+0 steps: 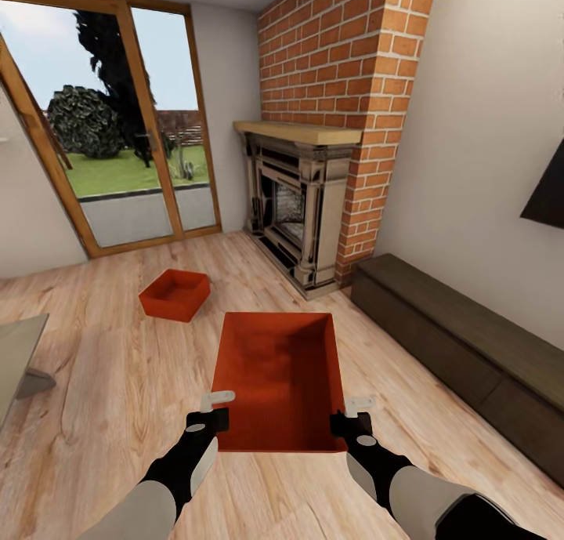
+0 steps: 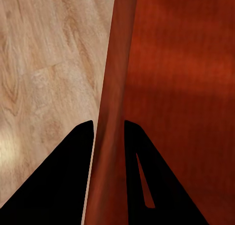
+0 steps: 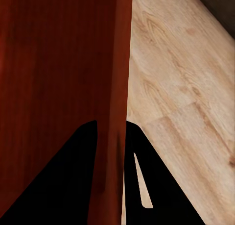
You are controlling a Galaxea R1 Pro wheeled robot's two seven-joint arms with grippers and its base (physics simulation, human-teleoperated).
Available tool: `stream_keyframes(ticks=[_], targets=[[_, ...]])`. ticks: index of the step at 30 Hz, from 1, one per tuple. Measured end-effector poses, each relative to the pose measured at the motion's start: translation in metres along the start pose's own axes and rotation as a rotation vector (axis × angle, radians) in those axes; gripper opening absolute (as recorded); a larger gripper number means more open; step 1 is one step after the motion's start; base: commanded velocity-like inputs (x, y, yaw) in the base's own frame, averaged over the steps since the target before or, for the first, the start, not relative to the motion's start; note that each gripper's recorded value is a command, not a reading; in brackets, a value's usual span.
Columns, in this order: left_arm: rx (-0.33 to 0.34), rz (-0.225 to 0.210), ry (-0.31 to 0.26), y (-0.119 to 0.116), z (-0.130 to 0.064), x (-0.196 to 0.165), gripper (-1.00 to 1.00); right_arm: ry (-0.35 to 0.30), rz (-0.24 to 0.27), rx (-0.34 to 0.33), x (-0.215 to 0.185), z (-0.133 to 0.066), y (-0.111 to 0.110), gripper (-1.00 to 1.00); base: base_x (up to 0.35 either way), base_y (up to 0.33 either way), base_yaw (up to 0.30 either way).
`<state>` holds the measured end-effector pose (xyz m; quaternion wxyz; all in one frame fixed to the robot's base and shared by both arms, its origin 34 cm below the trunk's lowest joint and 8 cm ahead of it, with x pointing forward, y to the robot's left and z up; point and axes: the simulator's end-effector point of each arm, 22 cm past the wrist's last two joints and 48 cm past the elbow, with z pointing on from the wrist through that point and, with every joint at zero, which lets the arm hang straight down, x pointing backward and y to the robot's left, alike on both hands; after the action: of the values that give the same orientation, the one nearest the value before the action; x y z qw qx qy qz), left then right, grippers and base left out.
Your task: Move the two storage containers from the living room to the garage. In the garage, place one container on the floor and stack the other container on top of it (either order is fine).
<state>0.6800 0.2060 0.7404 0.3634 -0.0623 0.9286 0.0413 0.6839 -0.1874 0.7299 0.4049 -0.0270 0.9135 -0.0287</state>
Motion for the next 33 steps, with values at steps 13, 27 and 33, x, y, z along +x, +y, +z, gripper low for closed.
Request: stream_keyframes(ticks=[13,27,33], targets=[[0.002,-0.003,-0.022,0.000,-0.006,-0.011,-1.00,-0.022,0.001,0.001,-0.012,-0.004,-0.001,-1.00,0.000,0.000,0.000],[0.004,-0.005,-0.044,0.000,-0.012,-0.023,-1.00,-0.044,0.002,0.003,-0.024,-0.009,-0.002,-1.00,0.000,0.000,0.000],[0.005,-0.006,-0.053,0.000,-0.014,-0.028,-1.00,-0.053,0.002,0.004,-0.029,-0.012,-0.002,-1.00,0.000,0.000,0.000]])
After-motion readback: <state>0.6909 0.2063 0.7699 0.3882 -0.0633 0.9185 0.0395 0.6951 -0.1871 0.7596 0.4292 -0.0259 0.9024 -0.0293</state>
